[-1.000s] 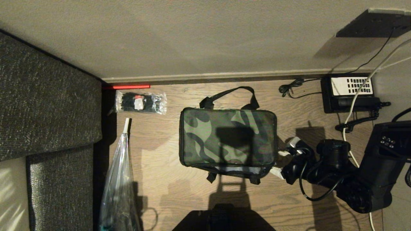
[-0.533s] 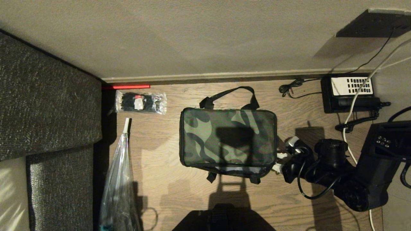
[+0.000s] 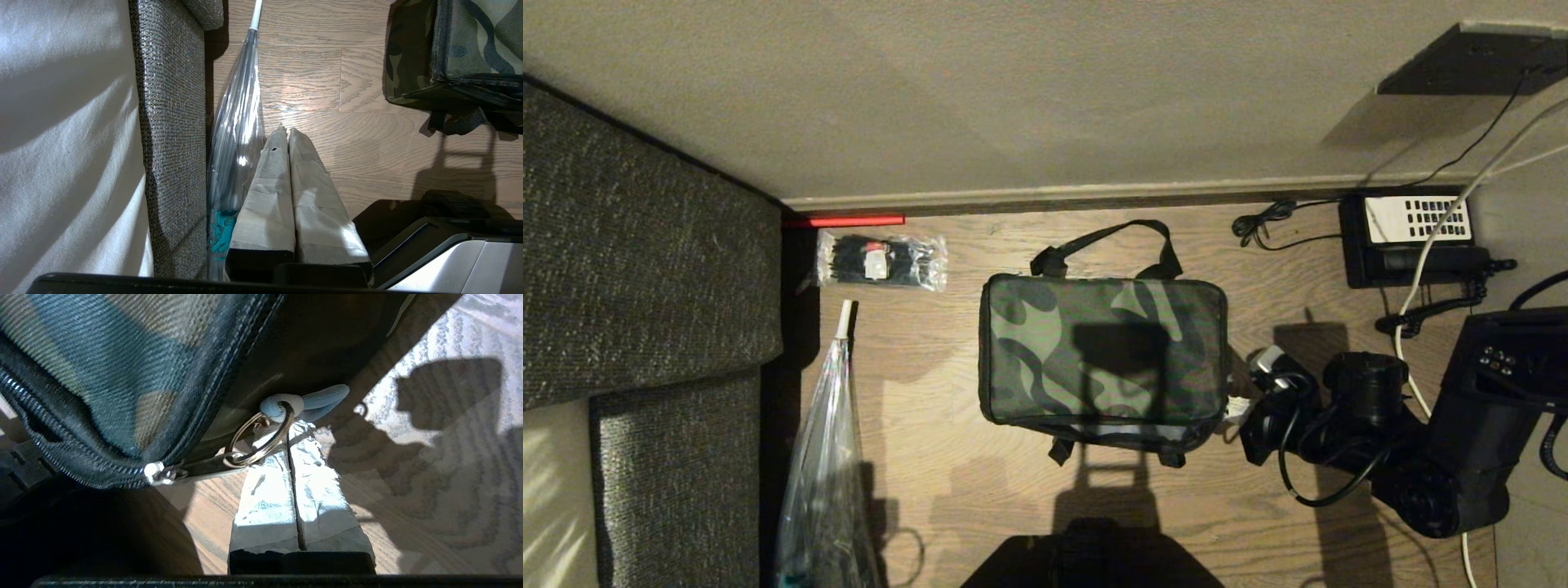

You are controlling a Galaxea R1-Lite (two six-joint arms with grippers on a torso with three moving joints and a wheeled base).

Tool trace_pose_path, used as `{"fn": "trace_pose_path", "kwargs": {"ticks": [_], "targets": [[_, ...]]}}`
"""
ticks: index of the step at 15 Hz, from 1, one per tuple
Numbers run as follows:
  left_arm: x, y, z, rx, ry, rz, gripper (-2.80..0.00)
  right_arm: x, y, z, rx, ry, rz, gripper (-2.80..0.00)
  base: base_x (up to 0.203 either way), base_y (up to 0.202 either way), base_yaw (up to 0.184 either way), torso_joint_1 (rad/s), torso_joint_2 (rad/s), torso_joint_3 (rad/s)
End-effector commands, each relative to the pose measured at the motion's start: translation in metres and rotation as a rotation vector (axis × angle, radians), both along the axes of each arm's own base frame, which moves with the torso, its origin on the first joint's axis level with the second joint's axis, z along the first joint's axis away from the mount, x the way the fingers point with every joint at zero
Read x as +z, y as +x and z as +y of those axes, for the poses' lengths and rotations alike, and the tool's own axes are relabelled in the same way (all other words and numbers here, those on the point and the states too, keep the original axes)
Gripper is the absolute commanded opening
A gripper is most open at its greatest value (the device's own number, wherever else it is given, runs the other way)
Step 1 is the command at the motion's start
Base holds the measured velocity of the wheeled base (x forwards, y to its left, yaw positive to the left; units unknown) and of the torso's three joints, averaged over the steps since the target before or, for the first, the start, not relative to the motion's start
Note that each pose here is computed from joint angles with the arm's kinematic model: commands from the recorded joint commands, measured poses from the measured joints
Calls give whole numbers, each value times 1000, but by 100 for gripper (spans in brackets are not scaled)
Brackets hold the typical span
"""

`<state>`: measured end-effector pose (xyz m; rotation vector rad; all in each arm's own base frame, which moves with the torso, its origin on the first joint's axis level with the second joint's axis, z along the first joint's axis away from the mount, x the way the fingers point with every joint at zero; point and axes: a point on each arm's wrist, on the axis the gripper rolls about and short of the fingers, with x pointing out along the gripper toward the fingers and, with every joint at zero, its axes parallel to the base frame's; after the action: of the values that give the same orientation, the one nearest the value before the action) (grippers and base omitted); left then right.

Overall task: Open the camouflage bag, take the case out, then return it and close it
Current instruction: Open the top of the storage box

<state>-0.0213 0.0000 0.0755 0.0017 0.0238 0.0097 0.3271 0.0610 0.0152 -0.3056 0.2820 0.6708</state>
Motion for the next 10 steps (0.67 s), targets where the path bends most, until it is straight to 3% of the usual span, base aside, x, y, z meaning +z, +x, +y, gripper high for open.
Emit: {"fn": "trace_pose_path", "kwargs": {"ticks": [1,10], "targets": [[-1,0,0,1,0,5,-280,5,-2,-1,2,1,-14,-280,0,0,0,0,0,0],[-1,0,0,1,0,7,-280,18,-6,-24,-75,6,-29,-280,0,0,0,0,0,0]]}}
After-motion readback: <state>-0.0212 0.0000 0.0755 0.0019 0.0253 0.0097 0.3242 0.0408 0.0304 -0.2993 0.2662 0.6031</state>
